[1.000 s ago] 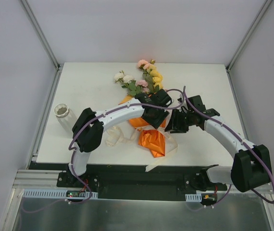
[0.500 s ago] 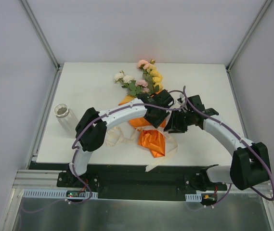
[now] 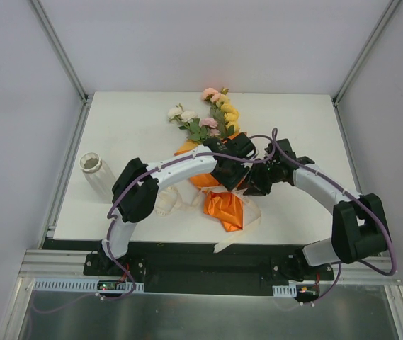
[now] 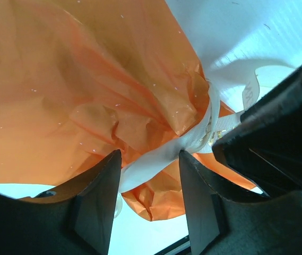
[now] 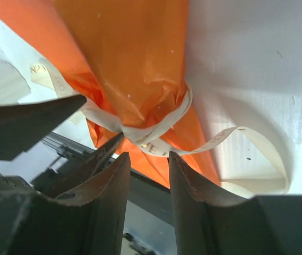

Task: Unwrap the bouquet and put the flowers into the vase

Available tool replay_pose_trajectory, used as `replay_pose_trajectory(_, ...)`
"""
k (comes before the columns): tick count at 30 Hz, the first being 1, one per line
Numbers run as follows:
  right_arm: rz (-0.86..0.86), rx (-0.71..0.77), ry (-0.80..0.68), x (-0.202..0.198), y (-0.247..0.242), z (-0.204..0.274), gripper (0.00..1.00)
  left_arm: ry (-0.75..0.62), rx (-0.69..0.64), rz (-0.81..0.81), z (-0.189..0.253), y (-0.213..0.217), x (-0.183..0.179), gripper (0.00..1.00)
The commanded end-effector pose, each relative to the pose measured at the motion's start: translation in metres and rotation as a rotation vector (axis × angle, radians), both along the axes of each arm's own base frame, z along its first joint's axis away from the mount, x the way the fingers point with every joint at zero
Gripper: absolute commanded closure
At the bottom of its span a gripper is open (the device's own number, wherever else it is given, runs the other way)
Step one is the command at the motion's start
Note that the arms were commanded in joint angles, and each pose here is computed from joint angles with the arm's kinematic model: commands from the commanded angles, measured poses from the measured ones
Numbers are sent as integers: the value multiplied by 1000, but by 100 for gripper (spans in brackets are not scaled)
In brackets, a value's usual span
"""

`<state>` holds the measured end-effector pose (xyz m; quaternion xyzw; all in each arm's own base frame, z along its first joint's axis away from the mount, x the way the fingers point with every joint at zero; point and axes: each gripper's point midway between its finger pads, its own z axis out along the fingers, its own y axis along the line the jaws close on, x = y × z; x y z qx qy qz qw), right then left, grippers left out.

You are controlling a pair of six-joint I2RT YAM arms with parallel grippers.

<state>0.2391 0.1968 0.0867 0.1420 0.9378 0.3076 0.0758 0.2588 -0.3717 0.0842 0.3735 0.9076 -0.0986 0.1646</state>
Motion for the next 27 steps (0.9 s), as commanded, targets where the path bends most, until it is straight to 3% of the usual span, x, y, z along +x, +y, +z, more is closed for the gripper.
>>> replay_pose_trajectory(1,-172,58,80,15,5,9,62,36,-53,-28,17,-7,-16,53)
replay_pose_trajectory(5,-219,30,95,19,-2,7,62,36,-47,-35,17,-5,-18,56)
replay_pose_trajectory(7,-220,17,117,19,-3,3,62,18,-29,-31,14,-2,-13,63)
replay_pose_trajectory(10,-226,6,137,19,-3,0,62,6,-26,-30,16,-1,-11,64)
replay_pose_trajectory(17,-229,-5,144,28,-1,-3,62,11,-36,-39,17,-5,-11,78)
replay_pose_trajectory(27,-228,2,171,37,10,-5,69,5,-42,-48,21,-7,-10,93)
